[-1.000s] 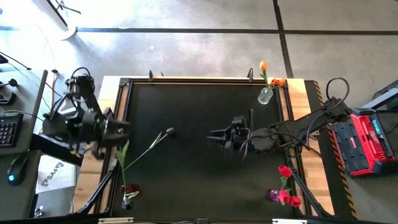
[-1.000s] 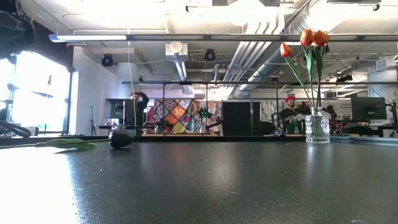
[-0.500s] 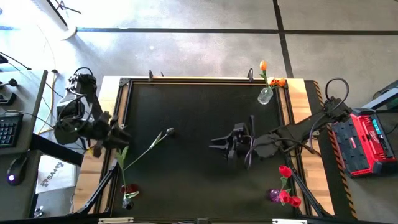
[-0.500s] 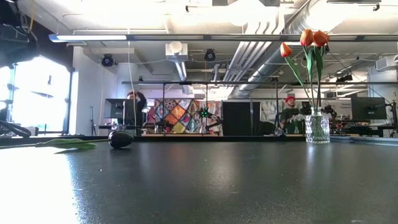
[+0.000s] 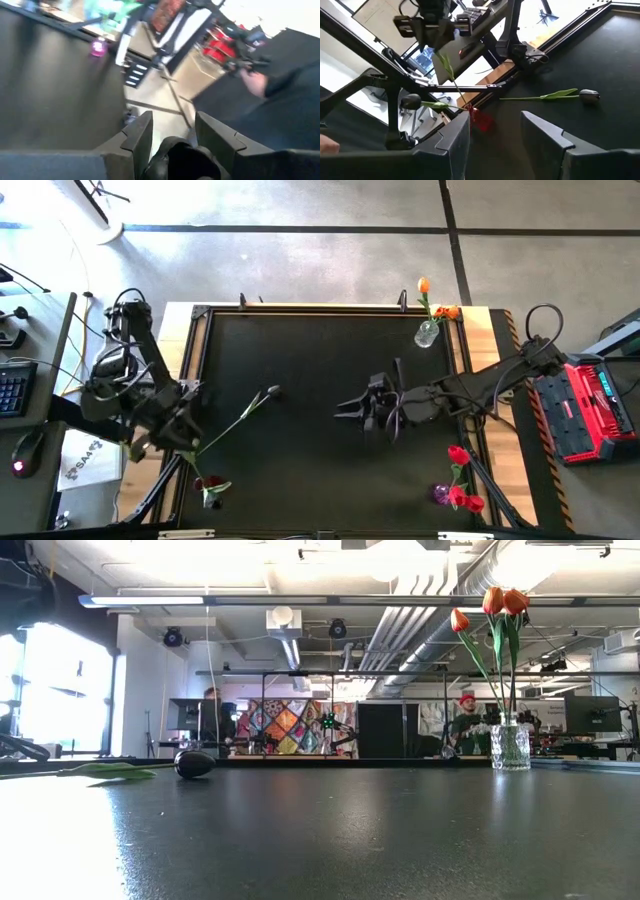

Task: Sort flowers into vase by color
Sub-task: Put the top black tulip into the red flower vase

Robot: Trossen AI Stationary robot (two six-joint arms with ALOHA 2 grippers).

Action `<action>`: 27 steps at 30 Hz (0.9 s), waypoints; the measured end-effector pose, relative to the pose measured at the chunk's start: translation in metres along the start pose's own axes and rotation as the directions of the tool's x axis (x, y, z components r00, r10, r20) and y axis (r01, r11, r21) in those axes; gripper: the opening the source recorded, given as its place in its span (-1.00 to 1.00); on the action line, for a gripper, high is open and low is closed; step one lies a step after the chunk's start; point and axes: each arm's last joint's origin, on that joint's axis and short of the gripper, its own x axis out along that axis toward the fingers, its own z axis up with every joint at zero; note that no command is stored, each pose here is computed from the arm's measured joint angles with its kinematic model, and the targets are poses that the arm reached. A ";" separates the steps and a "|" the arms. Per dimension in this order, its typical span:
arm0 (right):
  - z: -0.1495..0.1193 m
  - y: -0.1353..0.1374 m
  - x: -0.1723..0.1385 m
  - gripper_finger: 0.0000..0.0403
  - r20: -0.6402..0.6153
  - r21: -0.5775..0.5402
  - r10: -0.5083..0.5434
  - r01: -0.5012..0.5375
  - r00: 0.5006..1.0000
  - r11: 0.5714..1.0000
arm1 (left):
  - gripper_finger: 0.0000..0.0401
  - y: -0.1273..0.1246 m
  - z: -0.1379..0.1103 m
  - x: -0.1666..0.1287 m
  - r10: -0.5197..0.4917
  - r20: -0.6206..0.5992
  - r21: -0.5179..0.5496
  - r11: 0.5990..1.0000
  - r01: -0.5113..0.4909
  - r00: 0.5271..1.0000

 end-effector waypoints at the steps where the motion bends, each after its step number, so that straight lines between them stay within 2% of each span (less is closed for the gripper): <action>1: 0.000 0.000 0.000 -0.19 -0.005 0.000 0.004 -0.004 1.000 1.000 | -0.33 -0.002 -0.001 0.002 -0.020 -0.017 0.007 1.000 0.020 1.000; 4: 0.001 -0.001 0.001 -0.19 -0.015 0.000 0.012 -0.012 1.000 1.000 | -0.33 -0.005 -0.008 0.008 -0.023 -0.078 0.028 0.999 0.025 0.997; 7: 0.001 -0.001 0.001 -0.19 -0.016 -0.018 0.011 -0.011 1.000 1.000 | -0.33 -0.005 -0.017 0.015 0.019 -0.131 0.050 0.999 -0.013 0.991; 10: 0.000 -0.001 0.001 -0.19 -0.020 -0.018 0.014 -0.014 1.000 1.000 | -0.32 -0.005 -0.022 0.020 0.066 -0.135 0.044 0.997 -0.061 0.989; 14: 0.000 0.000 0.001 -0.19 -0.036 -0.017 0.029 -0.030 0.999 0.999 | -0.17 -0.007 -0.024 0.024 0.103 -0.096 0.030 0.995 -0.100 0.990; 20: 0.000 0.000 0.001 -0.19 -0.050 0.007 0.043 -0.043 0.998 0.999 | 0.22 -0.009 -0.021 0.025 0.101 -0.050 -0.066 0.992 -0.104 0.994; 25: 0.000 0.000 0.001 -0.19 -0.050 0.028 0.043 -0.042 0.998 0.999 | 0.39 -0.016 -0.011 0.023 0.044 0.036 -0.021 0.999 -0.043 0.998; 27: 0.000 0.000 0.001 -0.19 -0.049 0.029 0.045 -0.044 0.998 0.999 | 0.40 -0.018 -0.003 0.019 0.017 0.097 0.047 0.999 -0.022 0.995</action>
